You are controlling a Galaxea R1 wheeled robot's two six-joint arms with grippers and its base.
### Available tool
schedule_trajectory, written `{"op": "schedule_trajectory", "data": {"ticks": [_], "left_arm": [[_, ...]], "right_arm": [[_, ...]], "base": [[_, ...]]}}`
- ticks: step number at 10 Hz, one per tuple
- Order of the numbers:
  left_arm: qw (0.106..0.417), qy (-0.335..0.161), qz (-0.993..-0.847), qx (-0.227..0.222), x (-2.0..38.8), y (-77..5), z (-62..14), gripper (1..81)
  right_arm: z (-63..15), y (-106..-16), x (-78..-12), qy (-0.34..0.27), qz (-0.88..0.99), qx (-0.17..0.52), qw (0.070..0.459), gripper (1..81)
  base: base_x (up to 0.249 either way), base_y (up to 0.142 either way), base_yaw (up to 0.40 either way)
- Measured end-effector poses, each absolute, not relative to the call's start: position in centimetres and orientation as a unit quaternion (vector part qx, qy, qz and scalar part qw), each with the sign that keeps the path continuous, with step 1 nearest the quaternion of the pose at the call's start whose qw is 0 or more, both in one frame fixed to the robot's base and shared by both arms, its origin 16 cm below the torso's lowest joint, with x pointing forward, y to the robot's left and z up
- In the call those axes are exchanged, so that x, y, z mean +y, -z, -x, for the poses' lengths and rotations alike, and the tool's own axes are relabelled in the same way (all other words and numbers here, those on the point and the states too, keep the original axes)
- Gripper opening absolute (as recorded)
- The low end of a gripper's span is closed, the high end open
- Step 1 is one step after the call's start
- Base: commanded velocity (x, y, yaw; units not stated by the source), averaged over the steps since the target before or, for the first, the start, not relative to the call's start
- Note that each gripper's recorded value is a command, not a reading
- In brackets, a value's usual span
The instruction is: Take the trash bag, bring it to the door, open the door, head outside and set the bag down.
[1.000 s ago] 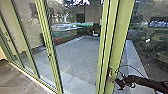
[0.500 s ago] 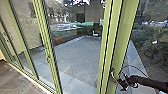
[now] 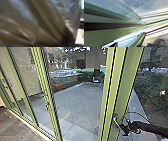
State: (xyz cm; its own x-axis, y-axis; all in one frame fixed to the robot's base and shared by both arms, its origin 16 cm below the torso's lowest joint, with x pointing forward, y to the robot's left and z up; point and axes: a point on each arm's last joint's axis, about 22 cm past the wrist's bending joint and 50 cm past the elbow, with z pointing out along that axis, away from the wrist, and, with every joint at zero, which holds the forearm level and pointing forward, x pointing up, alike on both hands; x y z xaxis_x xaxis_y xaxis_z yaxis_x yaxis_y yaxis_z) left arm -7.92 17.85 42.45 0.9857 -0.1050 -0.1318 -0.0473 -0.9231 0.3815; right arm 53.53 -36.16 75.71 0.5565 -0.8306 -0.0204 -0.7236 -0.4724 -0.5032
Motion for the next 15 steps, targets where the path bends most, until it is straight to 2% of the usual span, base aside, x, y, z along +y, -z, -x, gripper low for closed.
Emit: {"op": "schedule_trajectory", "data": {"ticks": [3,7,10,13,15], "left_arm": [[0.192,0.079,-0.978,-0.038,17.9,-42.5,8.0,1.0],[0.192,0.079,-0.977,-0.038,17.9,-42.5,8.1,1.0],[0.192,0.081,-0.977,-0.037,18.0,-42.5,8.6,1.0],[0.192,0.083,-0.977,-0.037,17.9,-42.5,8.8,1.0],[0.192,0.084,-0.977,-0.036,17.9,-42.6,8.9,1.0]], "right_arm": [[-53.4,-76.5,-37.3,0.116,0.860,0.440,0.232,81.1],[-51.3,-78.1,-38.0,0.092,0.907,0.355,0.206,81.1],[-51.2,-80.2,-38.7,0.074,0.916,0.345,0.192,81.1],[-54.2,-84.6,-41.0,0.111,0.910,0.355,0.182,81.1],[-57.5,-88.8,-42.8,0.165,0.894,0.368,0.194,81.1]], "base": [[0.000,0.000,0.000],[0.000,0.000,0.000],[0.000,0.000,0.000],[0.000,0.000,0.000],[0.000,0.000,0.000]]}}
